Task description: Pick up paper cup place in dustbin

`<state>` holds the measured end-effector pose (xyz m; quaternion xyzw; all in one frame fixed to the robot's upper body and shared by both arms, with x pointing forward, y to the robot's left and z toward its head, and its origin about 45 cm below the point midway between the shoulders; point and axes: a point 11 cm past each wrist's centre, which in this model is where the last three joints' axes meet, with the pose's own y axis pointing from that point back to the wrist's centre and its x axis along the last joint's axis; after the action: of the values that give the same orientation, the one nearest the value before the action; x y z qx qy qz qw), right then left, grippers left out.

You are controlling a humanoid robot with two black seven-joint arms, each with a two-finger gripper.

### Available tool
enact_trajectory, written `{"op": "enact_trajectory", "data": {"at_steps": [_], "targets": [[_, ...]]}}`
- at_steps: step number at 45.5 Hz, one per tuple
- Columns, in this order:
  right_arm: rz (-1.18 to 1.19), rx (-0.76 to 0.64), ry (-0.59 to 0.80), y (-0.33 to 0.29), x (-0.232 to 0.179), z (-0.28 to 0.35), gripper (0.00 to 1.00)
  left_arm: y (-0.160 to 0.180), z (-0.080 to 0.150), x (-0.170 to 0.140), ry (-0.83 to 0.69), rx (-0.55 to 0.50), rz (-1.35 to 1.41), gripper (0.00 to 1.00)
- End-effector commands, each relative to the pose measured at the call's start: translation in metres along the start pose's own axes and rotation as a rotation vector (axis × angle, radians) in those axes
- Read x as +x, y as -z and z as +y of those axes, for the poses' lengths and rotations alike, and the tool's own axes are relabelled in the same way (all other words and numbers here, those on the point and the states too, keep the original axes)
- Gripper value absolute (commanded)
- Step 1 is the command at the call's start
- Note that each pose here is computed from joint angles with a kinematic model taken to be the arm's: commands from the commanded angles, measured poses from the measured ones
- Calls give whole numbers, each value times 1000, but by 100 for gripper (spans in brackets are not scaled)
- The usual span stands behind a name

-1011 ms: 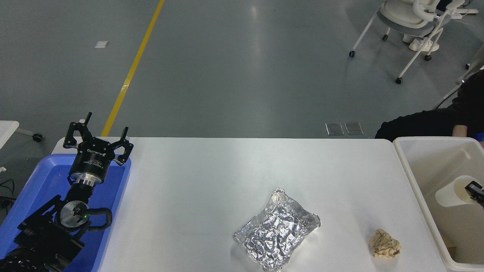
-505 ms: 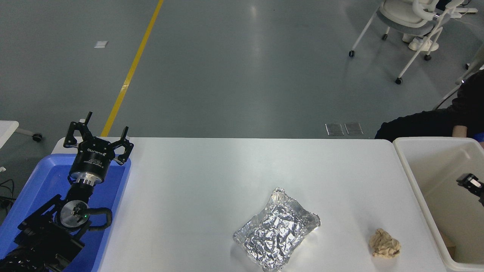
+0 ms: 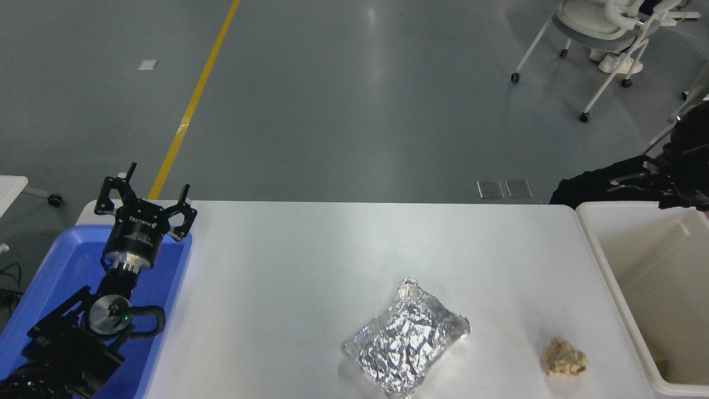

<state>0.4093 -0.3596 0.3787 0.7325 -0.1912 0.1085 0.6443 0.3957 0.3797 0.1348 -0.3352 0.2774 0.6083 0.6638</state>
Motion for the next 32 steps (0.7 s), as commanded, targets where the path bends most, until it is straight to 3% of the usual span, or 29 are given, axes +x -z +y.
{"op": "enact_trajectory", "data": {"at_steps": [1,12,32], "targets": [[176,108,82,108,-11,52,100,-1,1,1,-4,-4,0,100],[243,223,224,156,-74,70,100,-1,1,2,-7,-5,0,100],[106,361,265,184,-92,92,100,-1,1,2,-8,-9,1,100]]}}
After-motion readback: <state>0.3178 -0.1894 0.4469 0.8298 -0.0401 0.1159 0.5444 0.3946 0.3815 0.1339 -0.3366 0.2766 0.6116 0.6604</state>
